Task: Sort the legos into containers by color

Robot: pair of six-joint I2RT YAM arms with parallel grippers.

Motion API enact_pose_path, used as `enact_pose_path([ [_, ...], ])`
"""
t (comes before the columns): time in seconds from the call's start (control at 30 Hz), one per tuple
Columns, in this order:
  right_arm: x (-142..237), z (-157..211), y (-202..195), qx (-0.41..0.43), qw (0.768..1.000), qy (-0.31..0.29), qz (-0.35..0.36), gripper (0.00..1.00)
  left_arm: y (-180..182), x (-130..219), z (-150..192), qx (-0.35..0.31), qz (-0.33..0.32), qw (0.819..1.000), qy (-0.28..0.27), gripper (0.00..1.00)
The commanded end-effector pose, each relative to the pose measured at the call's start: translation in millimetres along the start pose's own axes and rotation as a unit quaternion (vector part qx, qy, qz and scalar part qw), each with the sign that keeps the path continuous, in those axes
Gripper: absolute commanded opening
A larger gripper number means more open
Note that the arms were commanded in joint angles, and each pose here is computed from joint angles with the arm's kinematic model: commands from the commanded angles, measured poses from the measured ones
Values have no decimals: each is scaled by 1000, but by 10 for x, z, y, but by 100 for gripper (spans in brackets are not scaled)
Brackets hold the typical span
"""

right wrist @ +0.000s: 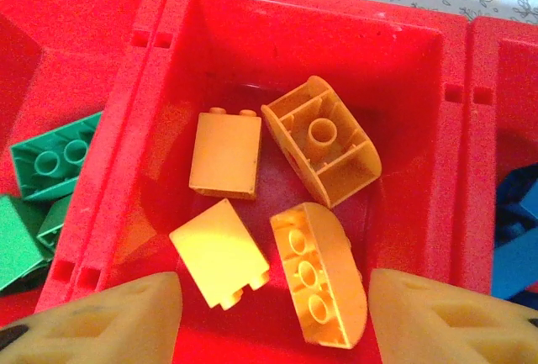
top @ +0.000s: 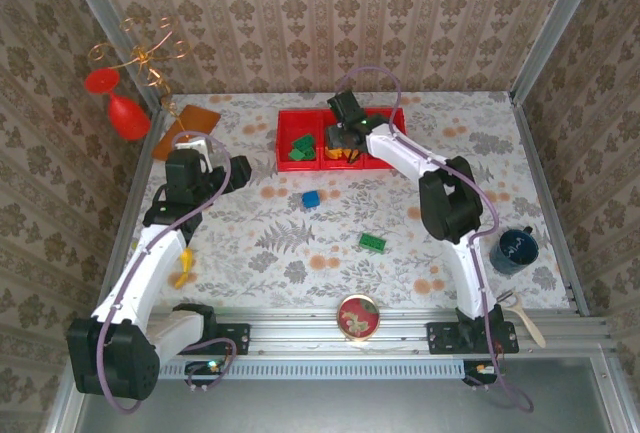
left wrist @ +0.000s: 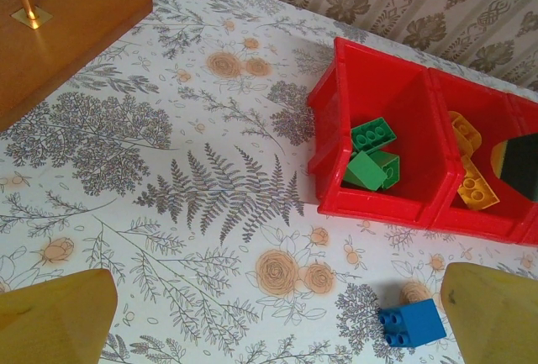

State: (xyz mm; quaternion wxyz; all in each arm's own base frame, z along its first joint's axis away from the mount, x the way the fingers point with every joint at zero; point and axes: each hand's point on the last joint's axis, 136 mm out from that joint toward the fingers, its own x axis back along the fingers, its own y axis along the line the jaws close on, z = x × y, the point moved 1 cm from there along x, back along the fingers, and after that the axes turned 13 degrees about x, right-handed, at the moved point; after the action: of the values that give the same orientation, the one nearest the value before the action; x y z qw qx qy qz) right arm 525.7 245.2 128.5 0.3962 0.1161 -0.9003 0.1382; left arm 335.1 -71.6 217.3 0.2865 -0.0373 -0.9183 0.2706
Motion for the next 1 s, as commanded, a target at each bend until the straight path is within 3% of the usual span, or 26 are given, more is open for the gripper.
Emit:
enact_pose_path([
  [0.0, 420, -235, 17, 7, 999, -44, -6, 64, 21, 35, -2, -2, -1, 1000, -3, 100],
  [0.27, 821, -118, 178, 4, 998, -56, -19, 75, 35, 28, -3, 0, -5, 1000, -3, 100],
  [0.57, 1007, 300, 522, 8, 999, -28, -46, 99, 49, 7, 9, 3, -7, 1000, -3, 100],
  [0.97, 873, 904, 1098, 4, 994, 46, -101, 100, 54, -70, 14, 10, -6, 1000, -1, 100],
])
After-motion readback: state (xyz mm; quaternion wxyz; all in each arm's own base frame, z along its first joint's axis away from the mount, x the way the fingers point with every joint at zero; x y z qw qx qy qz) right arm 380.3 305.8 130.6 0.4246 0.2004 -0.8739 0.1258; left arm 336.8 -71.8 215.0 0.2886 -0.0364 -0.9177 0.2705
